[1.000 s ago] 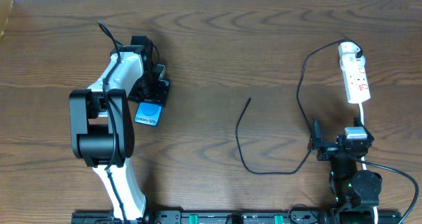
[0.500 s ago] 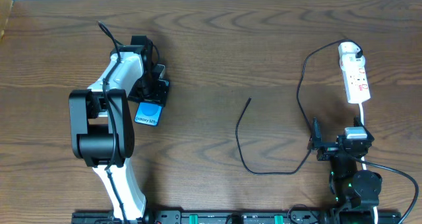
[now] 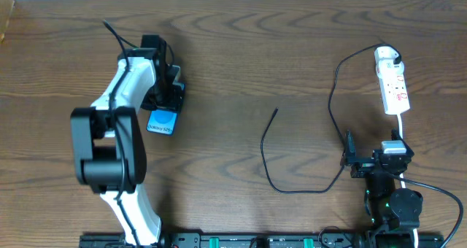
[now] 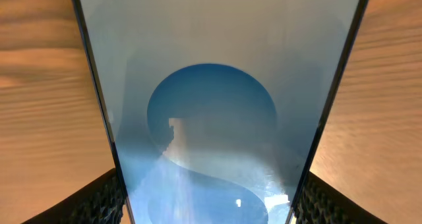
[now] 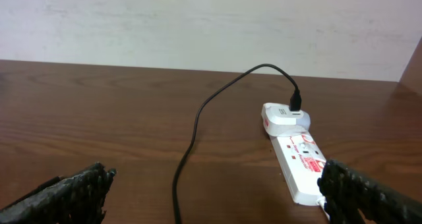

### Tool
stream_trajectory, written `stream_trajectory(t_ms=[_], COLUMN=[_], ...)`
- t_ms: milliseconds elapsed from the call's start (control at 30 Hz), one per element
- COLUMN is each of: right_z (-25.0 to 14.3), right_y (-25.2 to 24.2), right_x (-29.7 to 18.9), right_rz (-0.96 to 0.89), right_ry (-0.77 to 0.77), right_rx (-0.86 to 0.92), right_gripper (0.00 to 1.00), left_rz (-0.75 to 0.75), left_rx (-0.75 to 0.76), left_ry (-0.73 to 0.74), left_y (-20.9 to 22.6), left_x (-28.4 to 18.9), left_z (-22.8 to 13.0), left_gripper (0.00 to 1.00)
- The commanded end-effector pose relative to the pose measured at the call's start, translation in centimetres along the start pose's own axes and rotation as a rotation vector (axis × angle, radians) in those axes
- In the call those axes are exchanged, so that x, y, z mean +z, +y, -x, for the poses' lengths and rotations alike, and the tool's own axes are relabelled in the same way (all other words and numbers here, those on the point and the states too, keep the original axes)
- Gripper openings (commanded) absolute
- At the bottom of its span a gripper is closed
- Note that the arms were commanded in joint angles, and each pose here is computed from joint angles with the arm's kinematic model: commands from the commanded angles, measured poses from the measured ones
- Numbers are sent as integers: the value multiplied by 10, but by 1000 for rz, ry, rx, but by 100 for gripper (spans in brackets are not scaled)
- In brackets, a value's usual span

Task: Plug charger to phone and switch on socket
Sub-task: 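Close the left gripper on the phone's top end, then lift the phone with the left gripper and tilt it upright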

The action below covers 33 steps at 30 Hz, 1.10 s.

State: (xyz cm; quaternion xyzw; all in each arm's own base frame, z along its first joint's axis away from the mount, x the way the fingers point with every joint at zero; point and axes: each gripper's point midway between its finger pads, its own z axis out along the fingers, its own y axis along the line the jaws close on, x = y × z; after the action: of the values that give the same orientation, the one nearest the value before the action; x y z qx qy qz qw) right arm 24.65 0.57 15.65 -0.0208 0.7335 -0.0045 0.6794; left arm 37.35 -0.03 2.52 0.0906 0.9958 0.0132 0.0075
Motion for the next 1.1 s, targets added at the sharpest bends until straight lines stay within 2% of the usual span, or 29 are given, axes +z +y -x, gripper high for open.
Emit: stream_trajectory(t_ms=[0,200,367,533,667,700,833,900,933,967,1067], right_z=[-1,-1,-1,-1,-1,-1,-1,-1,-1,-1,-1], right_y=[-3,-3,-3,-3,-3,-3,-3,-3,-3,-3,-3], right_x=[0,0,0,0,0,0,0,0,0,0,0], right_rz=[-14,-14,-14,-14,-14,-14,-14,-14,-14,-14,-15], right_ry=[2,2,2,2,2,2,2,2,2,2,2], right_rx=[-11,-11,-11,-11,-11,-11,-11,-11,-11,-11,-11], right_gripper=[99,99,99,99,99,99,99,99,99,99,99], left_rz=[35,33,-120,-437,-835,-890,-1069,-1118,-1141,-1149,-1199], left_rx=[-8,-18,-4,26,-9,-24,-166,-312,-462,-526,-597], left_ry=[-115,-159,-195,-276,-352,-357,-305,-222,-128,-87,-19], left_y=[6,5,-22,-74,-126,-131,-144,-145,-145,-145,-149], left_x=[-42,-60,-72,-99,-145,-153,-177,-181,-182,-182,-189], left_z=[13,14,15,22,35,37,43,46,46,46,45], left_gripper=[7,7,7,7,7,7,7,7,7,8,7])
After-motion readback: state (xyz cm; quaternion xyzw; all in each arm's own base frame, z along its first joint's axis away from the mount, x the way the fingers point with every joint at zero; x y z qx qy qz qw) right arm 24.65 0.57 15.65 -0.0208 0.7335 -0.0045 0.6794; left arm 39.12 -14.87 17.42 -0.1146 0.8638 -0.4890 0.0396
